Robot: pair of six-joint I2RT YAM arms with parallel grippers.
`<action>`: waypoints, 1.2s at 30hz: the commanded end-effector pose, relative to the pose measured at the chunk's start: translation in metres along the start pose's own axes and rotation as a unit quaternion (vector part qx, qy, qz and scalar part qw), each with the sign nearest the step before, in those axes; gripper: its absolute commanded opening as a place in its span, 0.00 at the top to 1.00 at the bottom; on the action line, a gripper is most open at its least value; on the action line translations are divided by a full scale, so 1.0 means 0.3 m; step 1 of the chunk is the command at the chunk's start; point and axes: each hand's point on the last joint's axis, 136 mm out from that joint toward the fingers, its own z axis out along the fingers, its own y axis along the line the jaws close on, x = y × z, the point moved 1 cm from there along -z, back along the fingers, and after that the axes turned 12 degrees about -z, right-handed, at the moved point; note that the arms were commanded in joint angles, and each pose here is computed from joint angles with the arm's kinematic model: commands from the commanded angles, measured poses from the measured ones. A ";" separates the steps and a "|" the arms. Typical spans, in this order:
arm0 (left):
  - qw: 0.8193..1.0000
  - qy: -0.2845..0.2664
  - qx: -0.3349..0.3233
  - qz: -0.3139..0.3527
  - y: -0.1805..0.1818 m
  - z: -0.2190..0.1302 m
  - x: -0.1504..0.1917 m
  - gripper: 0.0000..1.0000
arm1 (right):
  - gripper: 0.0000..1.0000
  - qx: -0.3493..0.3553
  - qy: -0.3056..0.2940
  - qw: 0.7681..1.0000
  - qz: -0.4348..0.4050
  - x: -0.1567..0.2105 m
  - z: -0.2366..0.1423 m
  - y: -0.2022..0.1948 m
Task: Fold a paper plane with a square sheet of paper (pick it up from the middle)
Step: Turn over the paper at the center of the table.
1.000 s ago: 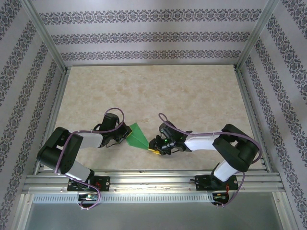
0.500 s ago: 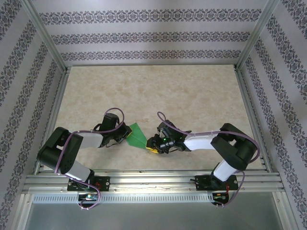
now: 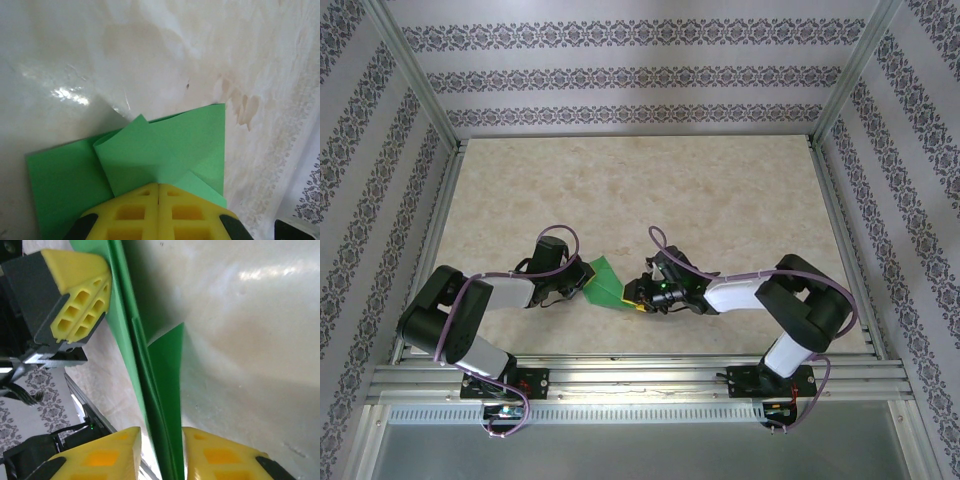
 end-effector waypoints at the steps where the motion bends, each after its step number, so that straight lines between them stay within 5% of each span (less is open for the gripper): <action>1: 1.000 -0.006 -0.018 -0.003 0.022 -0.017 -0.007 0.93 | 0.78 -0.014 0.001 1.000 -0.024 -0.005 0.000 0.008; 6: 1.000 -0.006 0.006 0.018 -0.041 -0.046 -0.003 0.87 | 0.89 -0.028 0.002 0.999 -0.044 -0.009 -0.011 0.038; 12: 0.995 -0.032 0.058 0.078 -0.158 -0.147 0.001 0.66 | 0.94 -0.018 -0.010 0.996 -0.083 -0.018 -0.035 0.051; 20: 0.987 -0.064 0.068 0.131 -0.279 -0.293 0.008 0.57 | 0.98 0.088 -0.058 0.973 -0.204 -0.076 -0.152 0.045; 31: 0.979 -0.104 0.082 0.154 -0.287 -0.449 0.034 0.43 | 1.00 0.265 -0.129 0.876 -0.381 -0.163 -0.433 0.048; 33: 0.977 -0.109 0.079 0.164 -0.294 -0.454 0.030 0.32 | 1.00 0.301 -0.130 0.854 -0.403 -0.177 -0.474 0.038; 36: 0.973 -0.120 0.063 0.187 -0.303 -0.461 0.014 0.00 | 1.00 0.352 -0.141 0.819 -0.431 -0.205 -0.539 0.036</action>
